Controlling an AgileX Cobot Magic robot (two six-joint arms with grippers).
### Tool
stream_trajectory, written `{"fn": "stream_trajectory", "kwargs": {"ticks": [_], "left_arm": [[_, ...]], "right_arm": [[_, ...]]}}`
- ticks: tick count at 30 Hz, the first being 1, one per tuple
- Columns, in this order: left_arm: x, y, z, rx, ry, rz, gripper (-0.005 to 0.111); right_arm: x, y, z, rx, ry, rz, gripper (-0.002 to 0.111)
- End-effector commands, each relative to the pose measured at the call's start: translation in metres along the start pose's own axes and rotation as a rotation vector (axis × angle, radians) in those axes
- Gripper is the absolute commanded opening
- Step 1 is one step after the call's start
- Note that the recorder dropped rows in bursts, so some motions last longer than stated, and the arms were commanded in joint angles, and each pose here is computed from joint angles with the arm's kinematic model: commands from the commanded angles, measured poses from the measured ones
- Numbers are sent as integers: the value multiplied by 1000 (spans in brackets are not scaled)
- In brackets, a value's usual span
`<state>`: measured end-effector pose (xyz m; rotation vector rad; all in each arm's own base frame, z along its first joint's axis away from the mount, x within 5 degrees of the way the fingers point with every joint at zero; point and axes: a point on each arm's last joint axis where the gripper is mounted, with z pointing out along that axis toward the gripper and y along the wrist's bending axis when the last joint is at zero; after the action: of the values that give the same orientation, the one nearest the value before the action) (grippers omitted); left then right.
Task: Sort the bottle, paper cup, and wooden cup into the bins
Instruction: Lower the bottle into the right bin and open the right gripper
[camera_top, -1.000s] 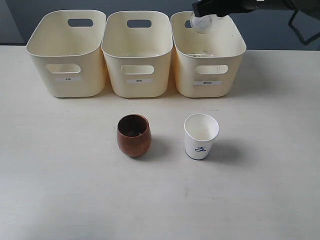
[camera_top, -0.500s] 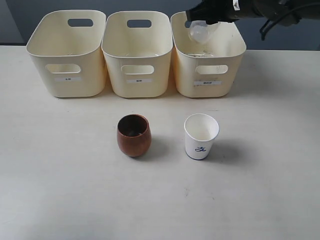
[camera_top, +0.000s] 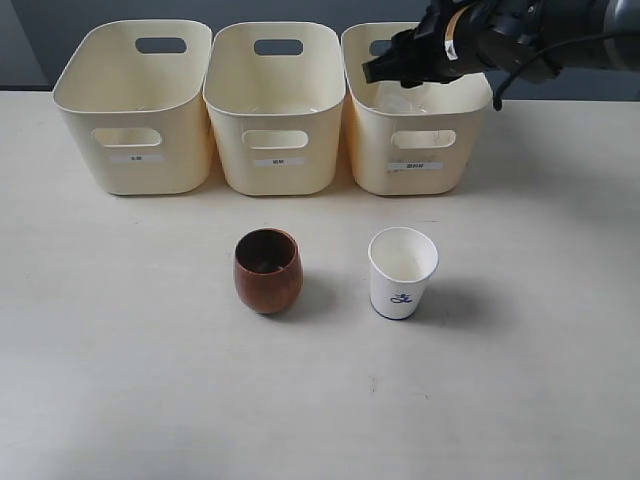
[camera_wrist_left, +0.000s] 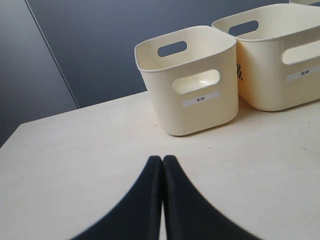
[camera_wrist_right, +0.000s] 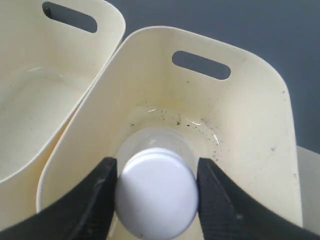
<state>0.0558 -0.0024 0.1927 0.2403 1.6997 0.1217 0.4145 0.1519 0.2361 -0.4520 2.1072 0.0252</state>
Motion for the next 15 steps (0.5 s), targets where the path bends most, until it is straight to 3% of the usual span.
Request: {"fn": "stream_trajectory", "kwargs": {"ticks": [1,3,8,15], "left_arm": [[0,0,0,-5,-7,-1,0],[0,0,0,-5,-7,-1,0],[0,0,0,-5,-7,-1,0],[0,0,0,-5,-7,-1,0]], "right_arm": [[4,-1,6,4,14,0,-1],[5,-1,7,4,20,-4,3],[8,-1,9,13,40,-3,30],[8,-1,9,11,38,-3,33]]}}
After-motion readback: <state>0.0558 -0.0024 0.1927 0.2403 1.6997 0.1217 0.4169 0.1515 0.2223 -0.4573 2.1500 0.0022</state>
